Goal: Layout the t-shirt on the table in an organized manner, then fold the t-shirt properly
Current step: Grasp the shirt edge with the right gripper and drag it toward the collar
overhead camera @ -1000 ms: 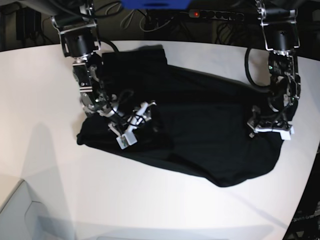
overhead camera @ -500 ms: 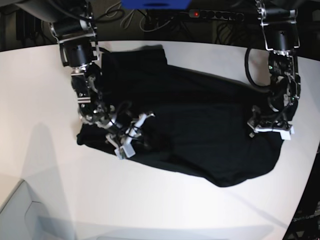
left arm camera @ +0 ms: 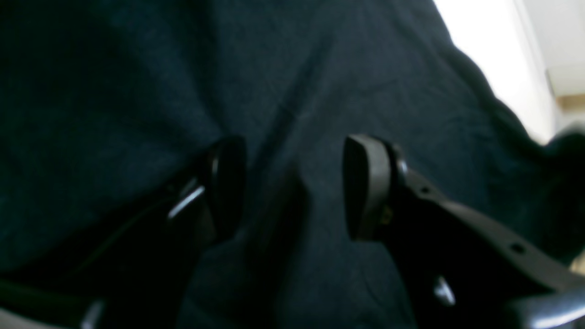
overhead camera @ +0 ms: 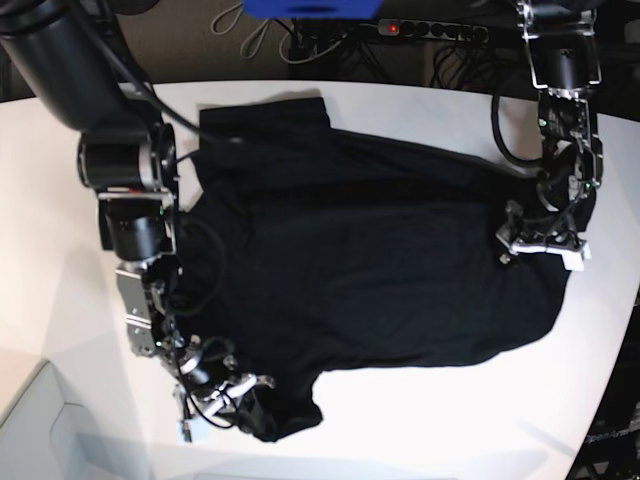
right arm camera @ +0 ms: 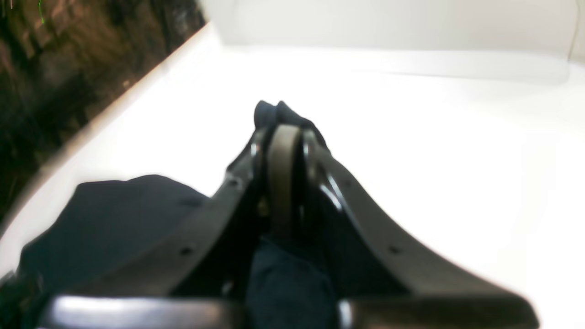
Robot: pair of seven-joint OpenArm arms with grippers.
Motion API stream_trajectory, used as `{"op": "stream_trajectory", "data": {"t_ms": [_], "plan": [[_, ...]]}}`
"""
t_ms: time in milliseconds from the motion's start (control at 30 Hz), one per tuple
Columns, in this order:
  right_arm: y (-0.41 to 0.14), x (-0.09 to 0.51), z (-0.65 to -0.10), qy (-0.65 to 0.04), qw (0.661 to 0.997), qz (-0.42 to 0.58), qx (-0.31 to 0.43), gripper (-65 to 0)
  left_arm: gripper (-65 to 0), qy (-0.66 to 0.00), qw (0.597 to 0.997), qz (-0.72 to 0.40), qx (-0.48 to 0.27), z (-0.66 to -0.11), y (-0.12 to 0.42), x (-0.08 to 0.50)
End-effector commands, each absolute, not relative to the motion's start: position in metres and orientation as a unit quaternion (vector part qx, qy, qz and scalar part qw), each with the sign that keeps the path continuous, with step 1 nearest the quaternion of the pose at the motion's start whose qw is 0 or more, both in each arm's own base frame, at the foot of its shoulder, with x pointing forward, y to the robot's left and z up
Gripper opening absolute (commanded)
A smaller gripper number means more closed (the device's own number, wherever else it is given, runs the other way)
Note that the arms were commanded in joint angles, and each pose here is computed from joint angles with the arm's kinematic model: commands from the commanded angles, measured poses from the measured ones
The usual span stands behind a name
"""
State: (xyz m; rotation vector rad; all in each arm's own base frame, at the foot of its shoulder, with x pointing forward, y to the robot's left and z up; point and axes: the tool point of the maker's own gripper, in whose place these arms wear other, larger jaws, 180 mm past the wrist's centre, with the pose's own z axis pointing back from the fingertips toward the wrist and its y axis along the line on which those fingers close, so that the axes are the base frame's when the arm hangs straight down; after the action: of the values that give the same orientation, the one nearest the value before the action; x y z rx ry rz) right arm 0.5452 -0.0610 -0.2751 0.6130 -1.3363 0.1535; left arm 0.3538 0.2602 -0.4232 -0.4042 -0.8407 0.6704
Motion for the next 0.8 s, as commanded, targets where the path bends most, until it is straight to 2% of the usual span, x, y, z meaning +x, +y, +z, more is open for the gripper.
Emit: {"op": "stream_trajectory", "data": {"t_ms": [0,100,233,333,433,500,667,767], "plan": [[-0.069,0.561,-0.252,-0.633,0.716,0.054,0.287,-62.0,-31.1,-0.376,0.852,0.316,-0.181,-0.429,0.261,0.345],[-0.093,0.567,-0.27,-0.632,0.721,0.001,0.285,-49.3,-31.1,-0.387,0.849,0.308,-0.184,-0.42,0.259,0.349],[-0.118,0.561,-0.282,-0.635,0.724,-0.017,0.269,-30.6,-31.1,-0.392,0.847,0.305,-0.186,-0.416,0.258,0.352],[-0.133,0.551,-0.297,-0.631,0.73,-0.031,0.261,-21.9,-31.1,-0.401,0.844,0.302,-0.188,-0.409,0.258,0.357],[-0.148,0.522,-0.336,-0.597,0.763,-0.029,0.248,-20.2,-31.1,-0.425,0.838,0.285,-0.19,-0.388,0.258,0.363],[-0.155,0.498,-0.35,-0.591,0.771,-0.015,0.237,-20.2,-31.1,-0.435,0.836,0.277,-0.186,-0.38,0.261,0.365],[-0.139,0.445,-0.334,-0.631,0.741,0.035,0.226,-20.1,-31.1,-0.45,0.829,0.275,-0.184,-0.368,0.266,0.377],[-0.125,0.415,-0.333,-0.627,0.744,0.062,0.225,-20.1,-31.1,-0.445,0.829,0.285,-0.182,-0.371,0.273,0.386]]}}
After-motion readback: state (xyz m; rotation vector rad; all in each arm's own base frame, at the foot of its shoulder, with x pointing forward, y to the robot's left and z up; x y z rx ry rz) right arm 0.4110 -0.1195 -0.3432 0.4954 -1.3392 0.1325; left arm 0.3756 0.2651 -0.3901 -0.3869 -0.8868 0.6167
